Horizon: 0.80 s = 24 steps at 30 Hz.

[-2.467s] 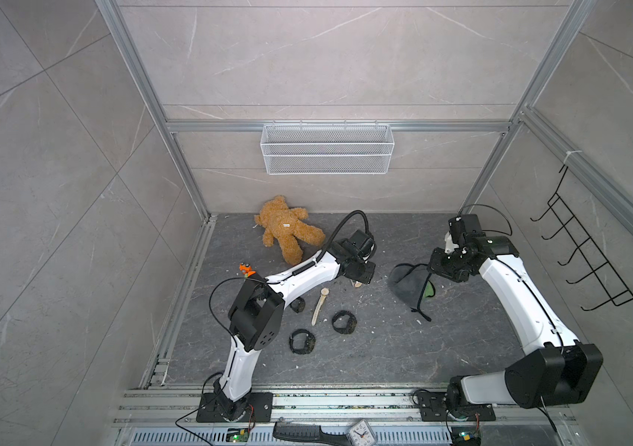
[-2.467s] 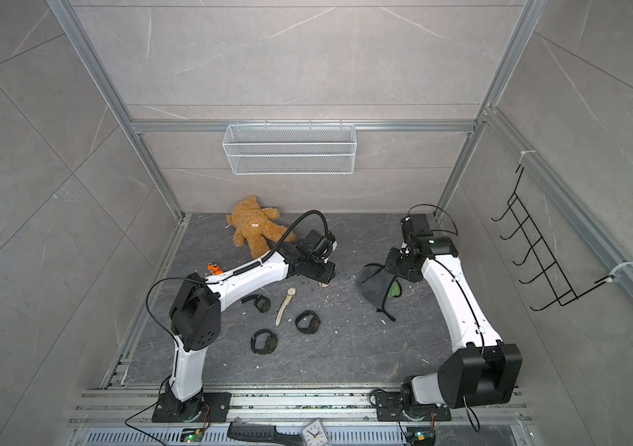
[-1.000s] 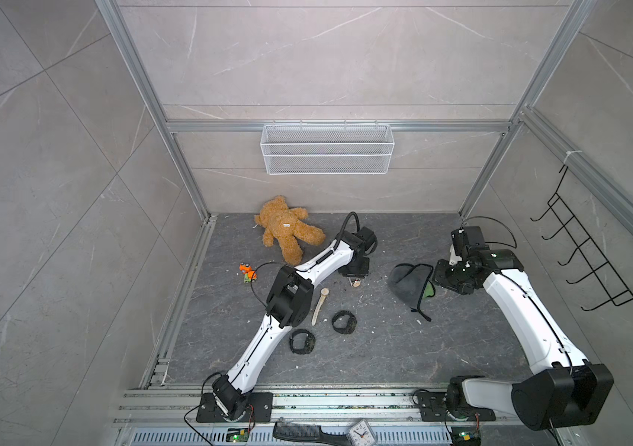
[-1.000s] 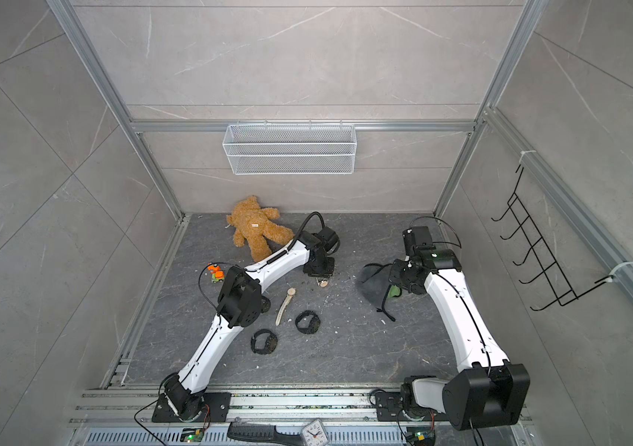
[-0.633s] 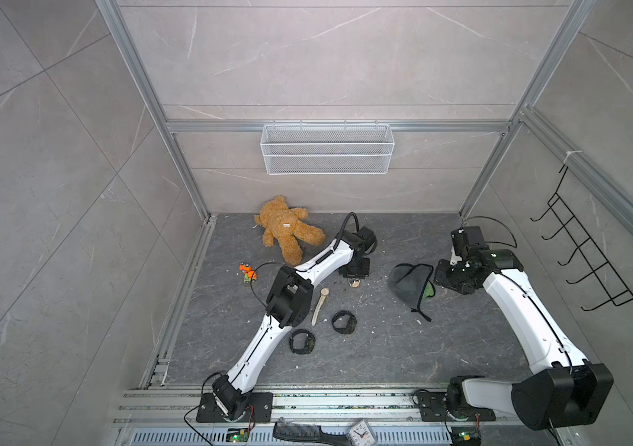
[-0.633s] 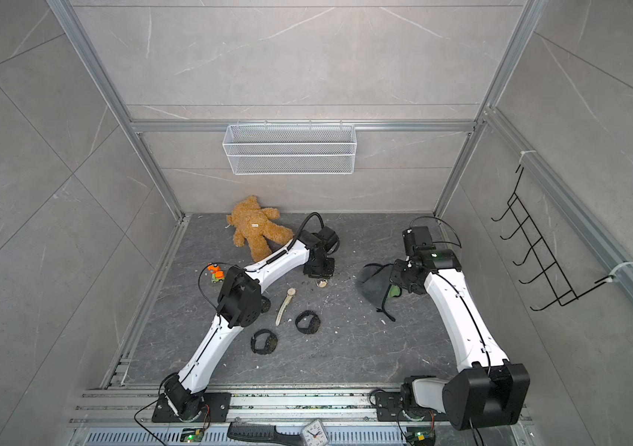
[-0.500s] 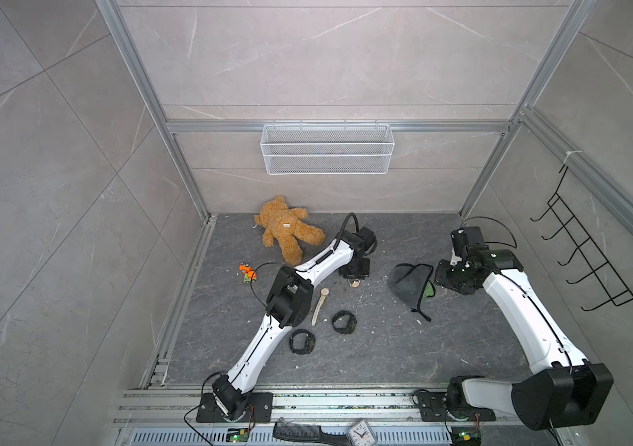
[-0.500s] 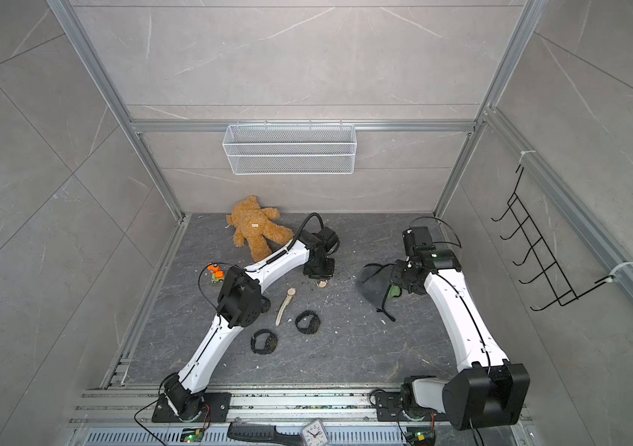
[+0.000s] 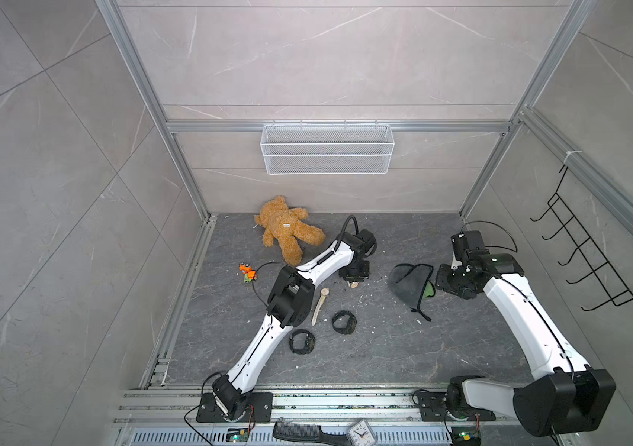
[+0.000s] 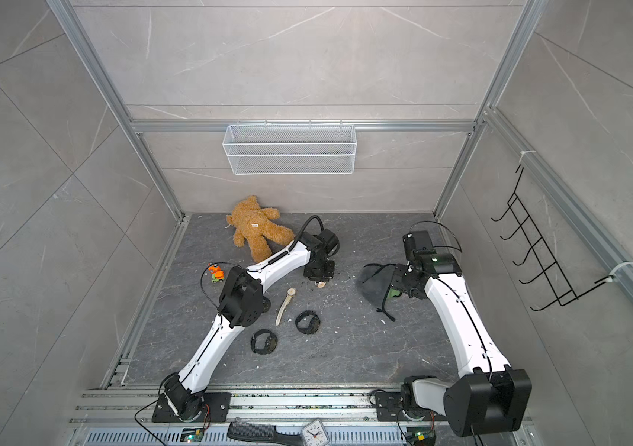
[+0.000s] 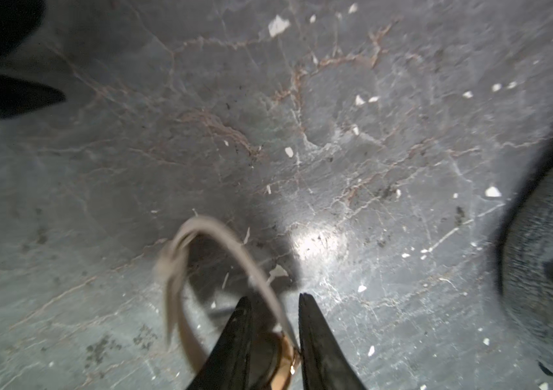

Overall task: Wipe the watch dial
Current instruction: Pick up the watch at the center of the board.

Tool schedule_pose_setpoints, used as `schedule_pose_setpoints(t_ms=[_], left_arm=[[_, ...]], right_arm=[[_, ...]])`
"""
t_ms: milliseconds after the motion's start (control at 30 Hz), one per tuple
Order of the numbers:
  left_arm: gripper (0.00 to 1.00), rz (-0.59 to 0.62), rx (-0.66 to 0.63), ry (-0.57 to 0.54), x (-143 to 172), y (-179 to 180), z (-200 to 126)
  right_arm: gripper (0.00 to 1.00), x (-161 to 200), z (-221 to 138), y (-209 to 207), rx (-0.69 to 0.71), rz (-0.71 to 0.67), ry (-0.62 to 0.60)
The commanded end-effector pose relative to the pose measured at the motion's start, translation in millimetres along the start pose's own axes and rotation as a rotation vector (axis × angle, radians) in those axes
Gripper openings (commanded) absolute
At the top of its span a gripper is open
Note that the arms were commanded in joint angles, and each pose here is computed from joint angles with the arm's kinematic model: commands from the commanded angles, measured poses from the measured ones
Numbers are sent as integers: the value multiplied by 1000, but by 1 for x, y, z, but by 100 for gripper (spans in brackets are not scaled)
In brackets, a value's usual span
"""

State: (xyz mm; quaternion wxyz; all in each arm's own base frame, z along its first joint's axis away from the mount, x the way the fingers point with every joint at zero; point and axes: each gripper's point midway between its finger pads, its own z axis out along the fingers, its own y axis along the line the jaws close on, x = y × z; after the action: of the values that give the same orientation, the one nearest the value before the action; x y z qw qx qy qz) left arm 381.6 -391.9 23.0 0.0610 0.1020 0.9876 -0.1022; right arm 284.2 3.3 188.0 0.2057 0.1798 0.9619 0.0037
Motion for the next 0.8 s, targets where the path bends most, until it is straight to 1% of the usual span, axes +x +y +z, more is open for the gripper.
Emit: schedule_pose_setpoints(t_ms=[0,100,200,300,433,567,667,767], left_arm=[[26,-6,-3,40,7,3,13],[22,-8,-1,39,6,4,13],[9,-9,5,38,6,3,10],[0,-8,14,38,6,1,3],[0,1,35,27,5,-3,-12],[0,11,84,-23,-2,-10,-38],[0,9,164,-93,-12,-17,-67],[0,-19,254,-194,-22,-18,-106]], right_arm=[[51,8,-4,-5,8,4,11],[51,10,-6,-6,9,4,10],[51,10,-8,-8,16,5,3],[51,12,-8,-9,17,5,6],[51,14,-4,-4,-7,9,18],[52,20,3,11,-92,-4,58],[55,24,8,26,-174,-9,81],[59,25,13,36,-217,-12,99]])
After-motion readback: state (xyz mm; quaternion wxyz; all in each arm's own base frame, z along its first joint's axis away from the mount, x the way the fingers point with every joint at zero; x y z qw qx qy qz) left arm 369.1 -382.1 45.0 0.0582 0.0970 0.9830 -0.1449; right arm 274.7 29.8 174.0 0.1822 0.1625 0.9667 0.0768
